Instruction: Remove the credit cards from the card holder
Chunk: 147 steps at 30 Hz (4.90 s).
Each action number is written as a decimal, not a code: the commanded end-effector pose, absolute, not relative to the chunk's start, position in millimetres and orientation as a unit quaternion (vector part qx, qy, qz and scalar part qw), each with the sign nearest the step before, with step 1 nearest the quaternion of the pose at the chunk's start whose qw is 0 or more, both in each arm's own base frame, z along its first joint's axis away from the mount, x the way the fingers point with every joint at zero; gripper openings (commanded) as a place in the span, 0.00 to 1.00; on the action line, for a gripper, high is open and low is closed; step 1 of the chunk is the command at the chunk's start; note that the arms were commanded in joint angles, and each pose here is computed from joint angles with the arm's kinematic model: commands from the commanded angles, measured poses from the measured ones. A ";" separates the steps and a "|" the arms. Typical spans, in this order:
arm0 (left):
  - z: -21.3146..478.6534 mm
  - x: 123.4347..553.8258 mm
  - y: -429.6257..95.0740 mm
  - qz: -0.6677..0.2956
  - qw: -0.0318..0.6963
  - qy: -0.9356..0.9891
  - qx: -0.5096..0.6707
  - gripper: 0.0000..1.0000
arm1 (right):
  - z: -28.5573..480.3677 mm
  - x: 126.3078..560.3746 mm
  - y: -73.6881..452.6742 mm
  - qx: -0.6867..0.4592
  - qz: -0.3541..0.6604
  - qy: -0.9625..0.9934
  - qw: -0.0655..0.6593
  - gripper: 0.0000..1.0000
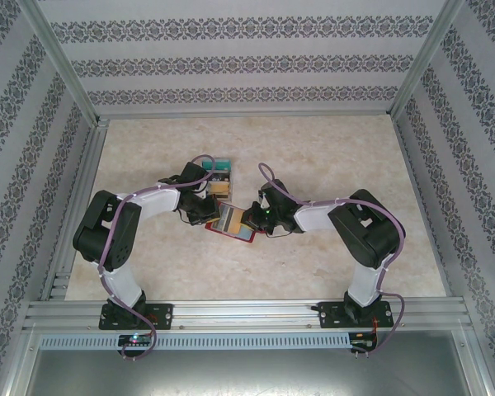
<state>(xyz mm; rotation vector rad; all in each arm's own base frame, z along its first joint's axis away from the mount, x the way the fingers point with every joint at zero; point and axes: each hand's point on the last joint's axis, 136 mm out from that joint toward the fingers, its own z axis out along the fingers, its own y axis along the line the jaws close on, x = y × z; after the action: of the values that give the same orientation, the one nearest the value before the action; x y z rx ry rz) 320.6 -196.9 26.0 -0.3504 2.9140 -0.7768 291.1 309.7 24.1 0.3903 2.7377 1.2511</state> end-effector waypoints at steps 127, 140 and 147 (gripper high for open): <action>173.8 257.3 -26.3 -0.149 0.247 0.903 -0.320 0.99 | 71.5 391.8 385.3 -0.600 -0.139 0.759 0.210 0.21; 171.7 259.5 -34.3 -0.172 0.246 0.902 -0.310 1.00 | 92.9 409.0 370.0 -0.525 -0.136 0.805 0.240 0.27; 168.4 274.5 -64.3 -0.251 0.235 0.901 -0.263 0.96 | 135.2 389.2 348.2 -0.402 -0.041 0.875 0.266 0.36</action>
<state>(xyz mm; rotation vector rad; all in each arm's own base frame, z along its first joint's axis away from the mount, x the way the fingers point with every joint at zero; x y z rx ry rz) 262.7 -50.5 163.8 -0.7960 2.4966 -0.5611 396.1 353.1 87.7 -1.3294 2.3168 -0.2793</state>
